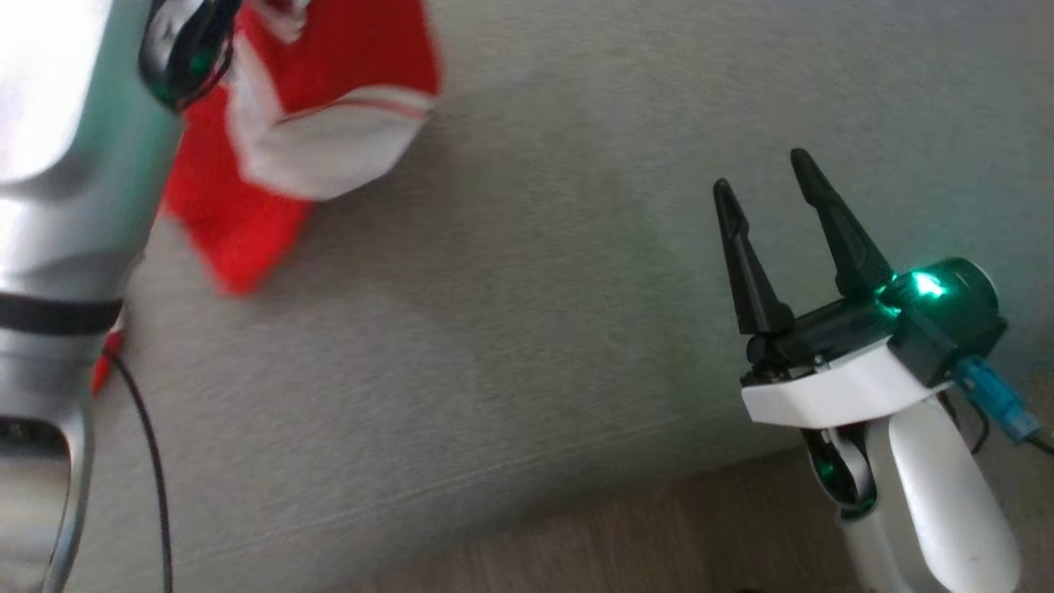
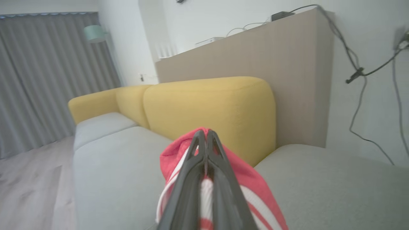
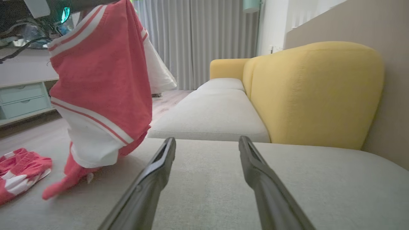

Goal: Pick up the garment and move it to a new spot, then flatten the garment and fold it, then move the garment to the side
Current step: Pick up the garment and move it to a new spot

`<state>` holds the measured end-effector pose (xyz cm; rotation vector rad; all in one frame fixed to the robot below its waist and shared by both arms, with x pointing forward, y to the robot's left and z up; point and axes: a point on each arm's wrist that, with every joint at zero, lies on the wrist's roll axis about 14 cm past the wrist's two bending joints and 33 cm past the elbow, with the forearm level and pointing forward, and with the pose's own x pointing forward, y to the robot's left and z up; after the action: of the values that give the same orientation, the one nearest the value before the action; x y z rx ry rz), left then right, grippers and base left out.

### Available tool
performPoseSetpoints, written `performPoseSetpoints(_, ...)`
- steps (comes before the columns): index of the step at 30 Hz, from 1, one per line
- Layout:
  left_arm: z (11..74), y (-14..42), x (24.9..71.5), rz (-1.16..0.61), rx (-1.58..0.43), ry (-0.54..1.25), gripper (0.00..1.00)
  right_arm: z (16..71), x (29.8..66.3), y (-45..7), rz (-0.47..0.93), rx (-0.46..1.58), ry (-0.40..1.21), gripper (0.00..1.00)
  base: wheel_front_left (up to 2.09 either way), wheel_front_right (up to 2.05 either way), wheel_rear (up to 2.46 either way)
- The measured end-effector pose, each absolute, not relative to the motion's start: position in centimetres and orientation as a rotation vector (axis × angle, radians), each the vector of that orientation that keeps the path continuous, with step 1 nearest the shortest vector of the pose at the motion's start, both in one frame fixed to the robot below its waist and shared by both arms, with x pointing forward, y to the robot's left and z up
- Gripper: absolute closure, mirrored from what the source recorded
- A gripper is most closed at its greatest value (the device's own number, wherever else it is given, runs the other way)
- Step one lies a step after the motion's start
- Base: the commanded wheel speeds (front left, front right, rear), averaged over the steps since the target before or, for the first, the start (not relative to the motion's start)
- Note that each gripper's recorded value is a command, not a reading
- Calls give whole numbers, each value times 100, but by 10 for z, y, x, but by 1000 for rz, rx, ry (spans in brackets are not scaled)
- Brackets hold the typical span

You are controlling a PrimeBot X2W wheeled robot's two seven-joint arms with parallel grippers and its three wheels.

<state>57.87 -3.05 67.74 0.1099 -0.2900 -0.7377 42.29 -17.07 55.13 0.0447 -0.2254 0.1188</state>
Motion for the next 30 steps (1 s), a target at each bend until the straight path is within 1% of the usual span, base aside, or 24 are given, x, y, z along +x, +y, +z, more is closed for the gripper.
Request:
performPoseSetpoints(7, 700, -108, 575, -886, 102, -373, 100, 555, 409, -212, -1, 37, -224, 0, 0, 0, 0)
performPoseSetpoints(12, 682, -129, 579, -926, 88, -343, 100, 550, 406, -223, -35, 28, -206, 0, 0, 0, 0)
performPoseSetpoints(17, 625, -133, 591, -932, 82, -221, 100, 542, 408, -228, -52, 34, -184, 0, 0, 0, 0)
performPoseSetpoints(24, 487, -113, 584, -906, 80, 48, 100, 532, 426, -223, -29, 28, -166, 0, 0, 0, 0)
performPoseSetpoints(26, 459, -106, 579, -892, 103, 76, 100, 529, 429, -220, -17, 31, -159, 0, 0, 0, 0)
performPoseSetpoints(29, 443, -98, 576, -862, 111, 74, 100, 526, 432, -214, -2, 36, -154, 0, 0, 0, 0)
performPoseSetpoints(30, 444, -98, 576, -850, 115, 62, 96, 526, 433, -213, 2, 38, -155, 0, 0, 0, 0)
